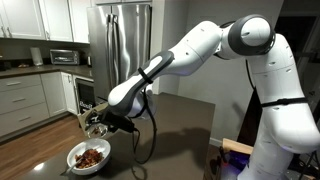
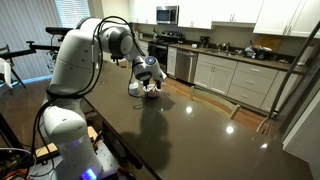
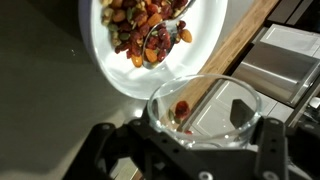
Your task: Pour the contents in the glass cup into the bowl on the left
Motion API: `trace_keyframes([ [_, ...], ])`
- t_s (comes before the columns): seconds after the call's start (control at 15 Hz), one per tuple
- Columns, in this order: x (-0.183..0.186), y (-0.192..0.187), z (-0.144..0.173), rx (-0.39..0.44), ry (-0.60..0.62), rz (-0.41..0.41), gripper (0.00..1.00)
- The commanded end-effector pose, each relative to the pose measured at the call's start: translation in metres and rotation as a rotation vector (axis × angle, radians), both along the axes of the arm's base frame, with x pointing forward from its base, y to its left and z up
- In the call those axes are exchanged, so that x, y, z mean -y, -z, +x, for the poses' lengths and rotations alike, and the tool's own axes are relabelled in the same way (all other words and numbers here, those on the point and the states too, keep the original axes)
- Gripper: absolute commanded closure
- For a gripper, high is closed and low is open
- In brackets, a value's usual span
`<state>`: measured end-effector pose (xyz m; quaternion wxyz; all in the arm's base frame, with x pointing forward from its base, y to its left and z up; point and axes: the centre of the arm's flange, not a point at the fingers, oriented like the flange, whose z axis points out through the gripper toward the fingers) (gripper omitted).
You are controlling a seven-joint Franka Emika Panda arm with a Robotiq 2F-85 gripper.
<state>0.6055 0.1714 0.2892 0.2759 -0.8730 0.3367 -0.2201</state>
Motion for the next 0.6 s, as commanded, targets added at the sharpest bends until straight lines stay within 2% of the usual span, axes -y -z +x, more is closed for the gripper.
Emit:
trace_keyframes([
  [0.0, 0.0, 0.0, 0.0, 0.0, 0.0, 0.0, 0.22],
  [0.33, 0.0, 0.0, 0.0, 0.0, 0.0, 0.0, 0.22],
  [0.4, 0.004, 0.0, 0.001, -0.003, 0.017, 0.003, 0.47],
  [0.53, 0.012, 0.001, 0.003, -0.013, 0.044, 0.001, 0.47],
])
